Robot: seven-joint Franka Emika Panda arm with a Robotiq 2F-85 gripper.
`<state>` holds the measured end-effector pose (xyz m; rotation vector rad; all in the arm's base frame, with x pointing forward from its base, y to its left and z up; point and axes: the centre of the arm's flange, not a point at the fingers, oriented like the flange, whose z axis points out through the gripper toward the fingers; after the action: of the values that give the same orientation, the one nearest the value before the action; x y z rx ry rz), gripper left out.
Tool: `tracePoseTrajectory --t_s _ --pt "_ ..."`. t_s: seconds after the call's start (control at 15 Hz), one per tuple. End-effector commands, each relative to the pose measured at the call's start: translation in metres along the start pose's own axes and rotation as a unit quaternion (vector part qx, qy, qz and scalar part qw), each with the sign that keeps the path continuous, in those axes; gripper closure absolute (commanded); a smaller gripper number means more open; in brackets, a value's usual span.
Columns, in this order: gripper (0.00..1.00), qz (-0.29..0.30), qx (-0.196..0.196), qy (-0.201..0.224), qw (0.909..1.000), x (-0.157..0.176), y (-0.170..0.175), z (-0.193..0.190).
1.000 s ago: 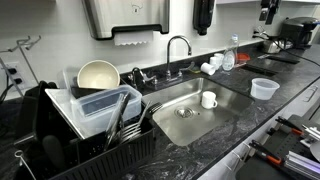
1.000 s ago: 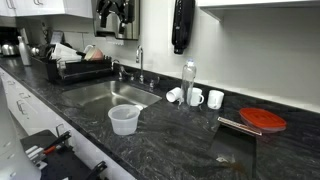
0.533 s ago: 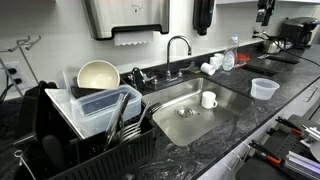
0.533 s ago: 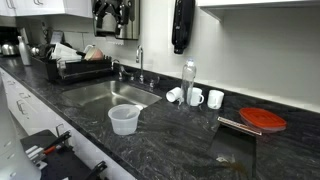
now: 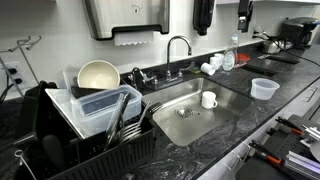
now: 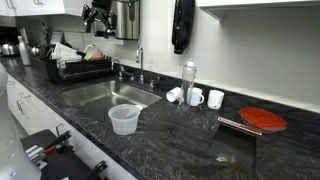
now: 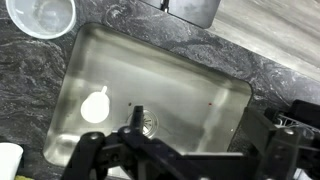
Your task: Pick up the spoon from the dish rack and place it inside the white mug in the sink, remove the mug from the sink and place it on the right side of the countertop
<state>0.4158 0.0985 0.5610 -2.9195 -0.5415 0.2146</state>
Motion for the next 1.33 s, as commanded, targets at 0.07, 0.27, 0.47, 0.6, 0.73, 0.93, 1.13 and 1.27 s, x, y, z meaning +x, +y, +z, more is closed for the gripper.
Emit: tracePoseTrajectory --t_s 0.07,0.27,0.47,0.6,0.73,0.93,1.13,1.27 --pt "0.00 -0.012 -0.002 -0.002 0.9999 0.008 -0.014 0.001" --pt "0.00 -0.007 -0.001 -0.003 1.0000 0.008 -0.010 0.001" --pt "0.00 -0.007 -0.001 -0.003 1.0000 0.007 -0.010 0.001" --pt "0.00 -0.007 -0.001 -0.003 1.0000 0.007 -0.010 0.001" --pt "0.00 -0.020 0.031 0.009 0.9993 0.015 -0.029 0.004" --pt "0.00 -0.053 0.071 0.015 0.9959 0.027 -0.077 0.014" --pt "0.00 -0.094 0.084 0.020 0.9919 0.044 -0.123 0.033" --pt "0.00 -0.114 0.074 0.022 0.9905 0.061 -0.140 0.050"
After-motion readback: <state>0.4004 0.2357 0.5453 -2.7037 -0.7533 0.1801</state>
